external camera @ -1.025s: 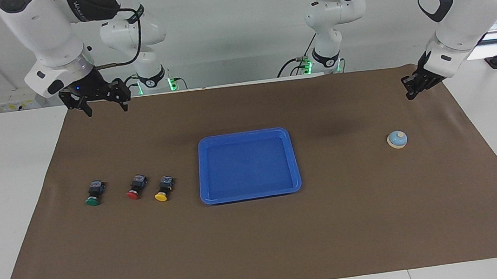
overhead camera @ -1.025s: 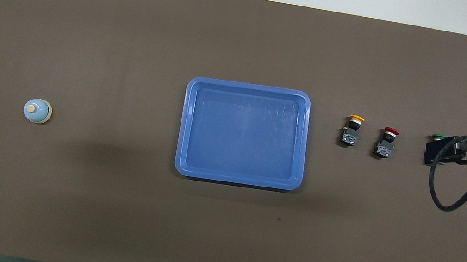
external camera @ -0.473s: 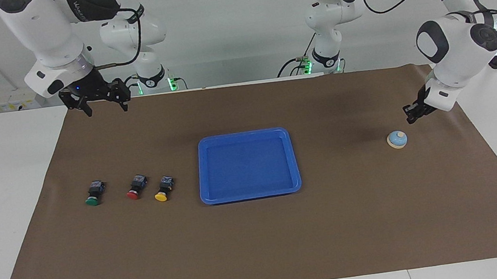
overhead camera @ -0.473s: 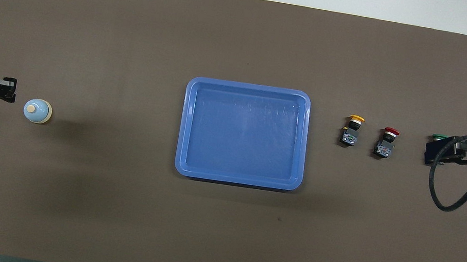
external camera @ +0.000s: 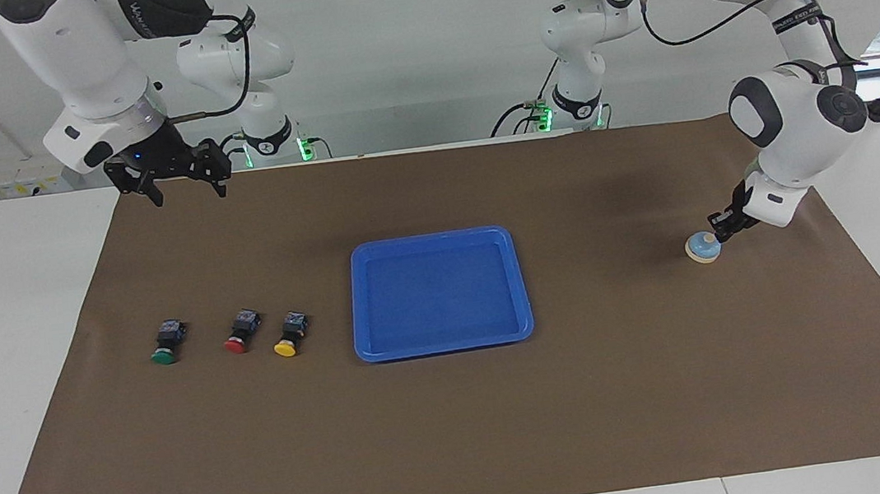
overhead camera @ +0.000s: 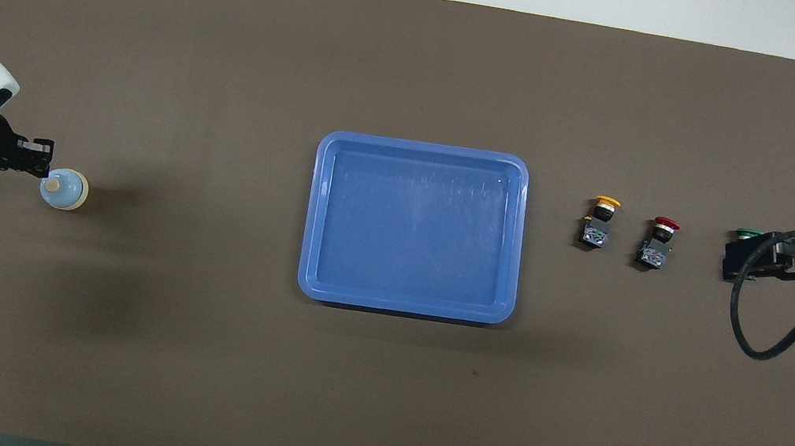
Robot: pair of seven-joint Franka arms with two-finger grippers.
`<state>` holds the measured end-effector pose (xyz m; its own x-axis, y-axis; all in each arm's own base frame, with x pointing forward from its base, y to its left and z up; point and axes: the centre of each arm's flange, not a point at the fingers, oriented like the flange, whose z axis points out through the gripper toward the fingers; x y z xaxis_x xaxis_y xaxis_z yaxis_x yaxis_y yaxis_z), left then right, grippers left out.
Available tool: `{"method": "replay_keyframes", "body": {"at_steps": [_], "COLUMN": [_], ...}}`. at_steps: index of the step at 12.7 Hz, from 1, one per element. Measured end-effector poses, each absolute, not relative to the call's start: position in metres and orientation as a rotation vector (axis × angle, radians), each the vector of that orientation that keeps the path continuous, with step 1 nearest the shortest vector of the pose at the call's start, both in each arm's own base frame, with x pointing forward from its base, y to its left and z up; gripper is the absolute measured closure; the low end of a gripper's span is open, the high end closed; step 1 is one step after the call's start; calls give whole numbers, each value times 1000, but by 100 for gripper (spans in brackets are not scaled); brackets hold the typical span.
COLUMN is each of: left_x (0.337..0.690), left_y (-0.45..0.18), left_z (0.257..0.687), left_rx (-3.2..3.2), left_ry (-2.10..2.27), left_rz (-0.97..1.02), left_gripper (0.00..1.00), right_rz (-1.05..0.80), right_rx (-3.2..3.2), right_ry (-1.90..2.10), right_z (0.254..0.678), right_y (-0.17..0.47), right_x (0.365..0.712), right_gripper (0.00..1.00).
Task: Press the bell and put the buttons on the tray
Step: 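Press down on the white bell with the left gripper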
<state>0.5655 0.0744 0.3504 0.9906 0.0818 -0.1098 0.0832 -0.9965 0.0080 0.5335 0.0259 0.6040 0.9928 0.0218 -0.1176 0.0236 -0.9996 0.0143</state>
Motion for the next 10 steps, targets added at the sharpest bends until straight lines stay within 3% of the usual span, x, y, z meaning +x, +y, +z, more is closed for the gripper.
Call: {"method": "replay_keyframes", "body": {"at_steps": [10], "left_x": [561], "left_y": [74], "left_z": [341], "left_rx": [3120], "left_ry": [126], "left_rz": [-182], "left_gripper": [99], "right_rz": [-184], "right_rx": [3120], "right_ry": [35], "right_z": [604], "right_y": [26], "right_x": [533], "right_gripper": [0]}}
